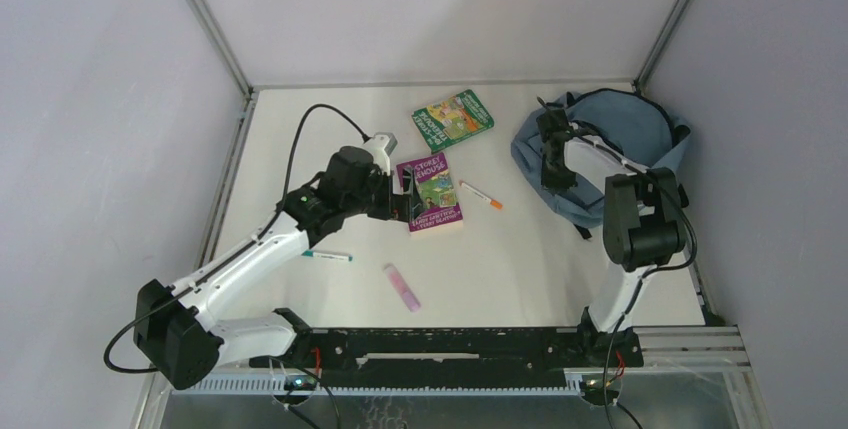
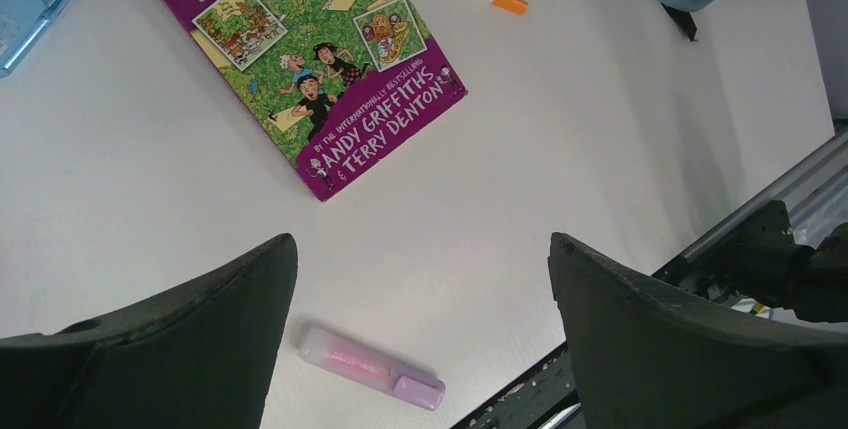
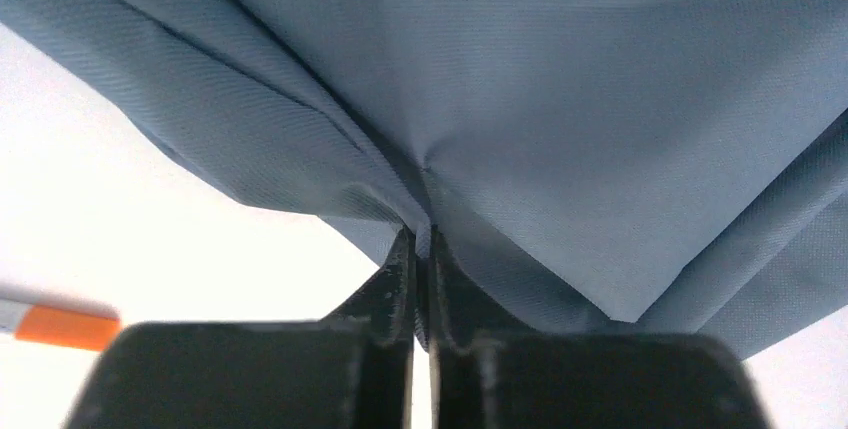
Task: Pack the student bag
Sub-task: Adjust the student bag at the center of the board.
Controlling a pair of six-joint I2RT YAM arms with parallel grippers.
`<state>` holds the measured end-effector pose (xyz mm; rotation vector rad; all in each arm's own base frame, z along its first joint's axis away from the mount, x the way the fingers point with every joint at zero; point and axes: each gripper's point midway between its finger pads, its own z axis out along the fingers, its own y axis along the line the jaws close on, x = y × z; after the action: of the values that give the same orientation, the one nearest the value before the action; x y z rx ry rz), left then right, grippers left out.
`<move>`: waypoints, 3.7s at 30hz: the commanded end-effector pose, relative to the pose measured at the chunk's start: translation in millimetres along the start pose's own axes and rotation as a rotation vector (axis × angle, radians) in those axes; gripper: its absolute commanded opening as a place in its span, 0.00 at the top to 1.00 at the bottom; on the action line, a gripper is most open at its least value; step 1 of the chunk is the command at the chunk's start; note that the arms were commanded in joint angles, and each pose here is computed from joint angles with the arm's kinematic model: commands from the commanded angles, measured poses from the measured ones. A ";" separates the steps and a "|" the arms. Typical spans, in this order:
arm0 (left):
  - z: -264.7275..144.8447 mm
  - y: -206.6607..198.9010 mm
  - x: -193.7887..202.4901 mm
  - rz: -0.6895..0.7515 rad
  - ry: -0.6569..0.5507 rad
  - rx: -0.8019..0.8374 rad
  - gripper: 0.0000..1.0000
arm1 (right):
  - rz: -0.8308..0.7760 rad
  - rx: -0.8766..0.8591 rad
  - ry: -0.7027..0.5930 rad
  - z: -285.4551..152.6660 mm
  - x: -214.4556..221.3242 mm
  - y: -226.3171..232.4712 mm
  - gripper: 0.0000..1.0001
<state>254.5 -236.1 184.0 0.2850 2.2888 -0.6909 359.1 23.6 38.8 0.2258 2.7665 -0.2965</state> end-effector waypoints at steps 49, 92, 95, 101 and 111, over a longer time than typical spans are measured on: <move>-10.2 -38.9 -26.9 0.053 -0.054 0.096 0.00 | 0.996 -0.077 -0.258 -64.5 -31.1 -155.3 0.00; 170.6 -87.3 -15.2 -0.188 0.241 -0.068 0.34 | 0.915 -0.422 -0.502 -178.4 76.6 -92.0 0.12; 188.8 -95.5 -23.2 -0.172 0.262 -0.060 0.35 | 0.903 -0.427 -0.525 -191.9 71.1 -94.7 0.12; 235.7 -124.1 -25.7 -0.134 0.339 0.062 0.33 | 0.878 -0.393 -0.544 -201.5 69.3 -102.8 0.12; 246.1 -183.9 -109.4 -0.050 0.087 0.354 0.24 | 0.886 -0.181 -0.346 -137.3 65.8 -137.9 0.11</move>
<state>387.8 -509.3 81.9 0.3136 2.5583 -0.9813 216.0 -45.8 174.0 1.1660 2.0371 0.2424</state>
